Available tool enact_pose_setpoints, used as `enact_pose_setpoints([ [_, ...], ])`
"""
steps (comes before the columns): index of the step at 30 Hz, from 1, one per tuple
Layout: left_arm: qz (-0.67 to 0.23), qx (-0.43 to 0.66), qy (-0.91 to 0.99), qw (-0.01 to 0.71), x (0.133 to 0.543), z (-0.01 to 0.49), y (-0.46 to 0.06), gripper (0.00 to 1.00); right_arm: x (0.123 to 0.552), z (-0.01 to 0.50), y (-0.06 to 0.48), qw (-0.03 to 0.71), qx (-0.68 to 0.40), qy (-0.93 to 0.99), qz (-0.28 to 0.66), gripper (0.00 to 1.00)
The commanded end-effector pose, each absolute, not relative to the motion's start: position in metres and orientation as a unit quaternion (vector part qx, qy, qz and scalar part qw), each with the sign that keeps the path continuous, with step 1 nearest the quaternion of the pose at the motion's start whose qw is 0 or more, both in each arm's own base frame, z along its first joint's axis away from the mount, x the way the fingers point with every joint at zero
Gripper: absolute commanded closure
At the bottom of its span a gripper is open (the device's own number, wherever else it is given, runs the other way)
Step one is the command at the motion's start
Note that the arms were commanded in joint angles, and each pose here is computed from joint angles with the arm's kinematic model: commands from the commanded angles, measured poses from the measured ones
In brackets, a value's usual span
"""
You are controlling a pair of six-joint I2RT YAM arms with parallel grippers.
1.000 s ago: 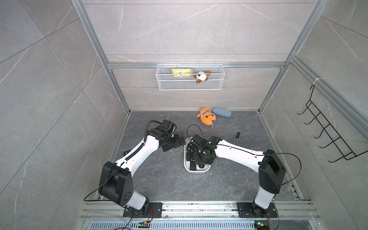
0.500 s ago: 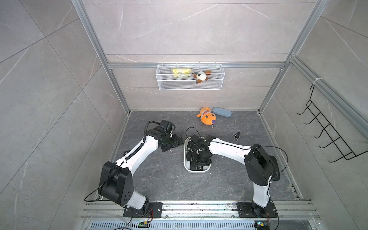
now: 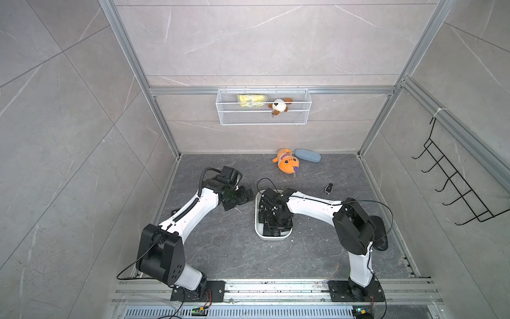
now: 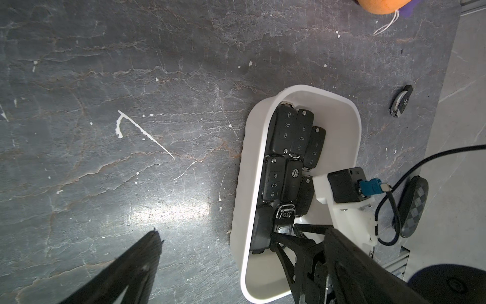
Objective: Place the car key into the storage box
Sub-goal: Place the car key in the storage box.
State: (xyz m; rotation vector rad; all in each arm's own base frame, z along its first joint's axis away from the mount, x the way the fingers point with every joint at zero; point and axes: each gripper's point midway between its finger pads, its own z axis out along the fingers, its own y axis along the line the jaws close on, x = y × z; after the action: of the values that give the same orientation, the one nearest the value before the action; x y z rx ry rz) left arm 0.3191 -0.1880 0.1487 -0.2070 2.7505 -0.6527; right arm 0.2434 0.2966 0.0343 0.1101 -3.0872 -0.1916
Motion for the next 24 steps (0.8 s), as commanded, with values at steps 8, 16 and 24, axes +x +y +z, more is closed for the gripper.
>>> enact_pose_setpoints([
  [8, -0.25, -0.067, 0.951, 0.168, 0.316, 0.165, -0.189, 0.0, 0.249, 0.049, 0.295, -0.004, 0.035, -0.997, -0.071, 0.36],
  [16, -0.248, -0.068, 0.951, 0.169, 0.314, 0.165, -0.187, 0.0, 0.263, 0.068, 0.291, -0.044, 0.044, -0.997, -0.055, 0.42],
  [24, -0.247, -0.07, 0.952, 0.168, 0.313, 0.164, -0.186, 0.0, 0.281, 0.056, 0.301, -0.055, 0.055, -0.996, -0.051, 0.61],
])
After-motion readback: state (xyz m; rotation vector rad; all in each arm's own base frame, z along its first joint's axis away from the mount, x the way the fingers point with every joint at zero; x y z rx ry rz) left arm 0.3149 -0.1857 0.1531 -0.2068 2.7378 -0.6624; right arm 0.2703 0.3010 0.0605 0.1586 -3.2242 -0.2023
